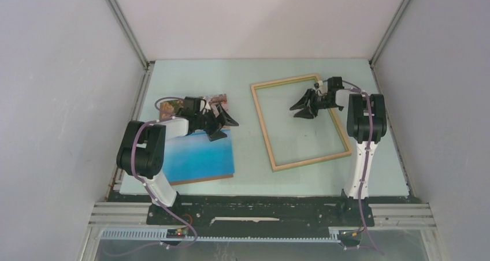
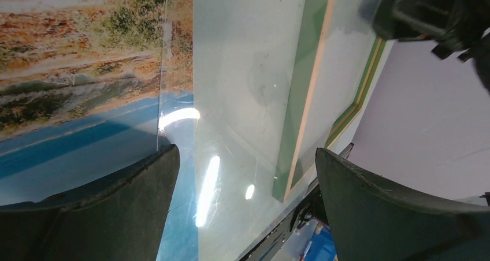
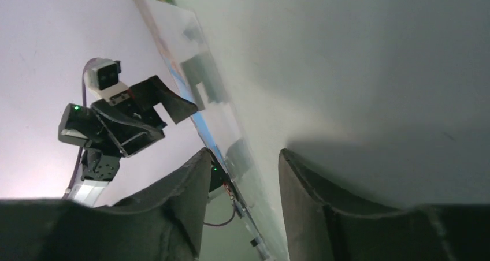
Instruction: Put the photo into the frame
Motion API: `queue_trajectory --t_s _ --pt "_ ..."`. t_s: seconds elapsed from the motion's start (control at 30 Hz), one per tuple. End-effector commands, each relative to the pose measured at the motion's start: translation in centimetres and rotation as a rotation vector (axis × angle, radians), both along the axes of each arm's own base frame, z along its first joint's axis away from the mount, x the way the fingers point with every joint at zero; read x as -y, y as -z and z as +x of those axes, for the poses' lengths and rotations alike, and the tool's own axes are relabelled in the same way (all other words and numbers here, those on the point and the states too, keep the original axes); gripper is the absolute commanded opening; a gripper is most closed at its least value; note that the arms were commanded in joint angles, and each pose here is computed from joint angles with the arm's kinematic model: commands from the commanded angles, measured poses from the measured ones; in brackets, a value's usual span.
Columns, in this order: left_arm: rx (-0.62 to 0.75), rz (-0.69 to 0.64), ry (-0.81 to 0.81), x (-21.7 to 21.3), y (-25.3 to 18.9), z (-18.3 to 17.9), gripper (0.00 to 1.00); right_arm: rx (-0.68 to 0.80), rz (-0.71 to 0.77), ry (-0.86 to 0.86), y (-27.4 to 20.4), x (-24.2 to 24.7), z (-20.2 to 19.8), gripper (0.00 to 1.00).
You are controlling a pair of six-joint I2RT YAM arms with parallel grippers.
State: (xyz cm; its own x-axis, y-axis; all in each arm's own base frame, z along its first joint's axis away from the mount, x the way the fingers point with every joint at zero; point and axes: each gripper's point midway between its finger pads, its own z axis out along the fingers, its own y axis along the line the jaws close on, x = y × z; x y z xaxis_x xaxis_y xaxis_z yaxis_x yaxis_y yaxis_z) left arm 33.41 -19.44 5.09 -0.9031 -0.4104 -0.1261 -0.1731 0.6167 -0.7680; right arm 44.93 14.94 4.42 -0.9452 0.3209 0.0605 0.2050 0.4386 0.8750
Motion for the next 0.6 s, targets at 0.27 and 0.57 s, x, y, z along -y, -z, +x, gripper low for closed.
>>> queue_trajectory --t_s 0.27,0.57 --pt "-0.039 0.039 -0.051 -0.6 1.9 -0.4 0.98 0.035 -0.051 0.040 -0.1 0.7 -6.8 0.69" --pt "-0.014 0.020 -0.059 -0.7 0.8 0.3 0.99 0.078 0.050 0.053 -0.1 -2.7 -15.2 0.55"
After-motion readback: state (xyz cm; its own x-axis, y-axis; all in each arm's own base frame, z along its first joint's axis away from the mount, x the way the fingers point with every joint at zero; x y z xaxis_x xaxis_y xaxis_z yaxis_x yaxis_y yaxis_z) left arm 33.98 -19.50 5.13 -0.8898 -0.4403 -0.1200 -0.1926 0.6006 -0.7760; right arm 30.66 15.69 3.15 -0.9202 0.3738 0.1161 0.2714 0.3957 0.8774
